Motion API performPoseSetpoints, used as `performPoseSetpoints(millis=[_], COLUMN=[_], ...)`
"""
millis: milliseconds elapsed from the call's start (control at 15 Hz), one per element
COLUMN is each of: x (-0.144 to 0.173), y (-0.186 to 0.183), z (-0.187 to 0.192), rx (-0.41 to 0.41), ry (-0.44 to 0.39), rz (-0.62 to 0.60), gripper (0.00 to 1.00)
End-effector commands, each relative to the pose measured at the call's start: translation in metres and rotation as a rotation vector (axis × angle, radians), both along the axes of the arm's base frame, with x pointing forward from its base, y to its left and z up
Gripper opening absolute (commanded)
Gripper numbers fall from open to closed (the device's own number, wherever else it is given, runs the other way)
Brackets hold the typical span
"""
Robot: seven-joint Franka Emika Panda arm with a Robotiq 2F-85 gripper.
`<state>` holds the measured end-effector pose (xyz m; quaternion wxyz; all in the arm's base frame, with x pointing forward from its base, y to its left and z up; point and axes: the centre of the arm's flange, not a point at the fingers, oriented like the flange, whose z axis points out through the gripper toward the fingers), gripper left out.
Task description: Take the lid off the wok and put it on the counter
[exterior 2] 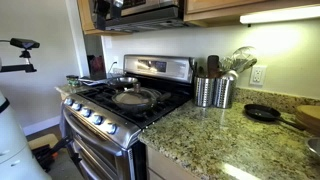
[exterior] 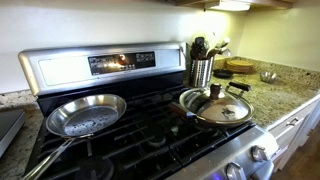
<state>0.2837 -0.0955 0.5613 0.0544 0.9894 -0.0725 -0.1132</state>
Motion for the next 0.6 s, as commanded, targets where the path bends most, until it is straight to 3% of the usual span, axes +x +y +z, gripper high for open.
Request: performPoseSetpoints(millis=[0, 267, 533], x=[0.000, 0.002, 0.021], y=[0.000, 0.000, 0.002], z=[0.000, -0.004, -0.029], rx=[0.000, 0.003, -0.001], ry=[0.000, -0.005, -0.074], rz=[0.000, 0.008, 0.041], gripper=[1.00, 1.00, 1.00])
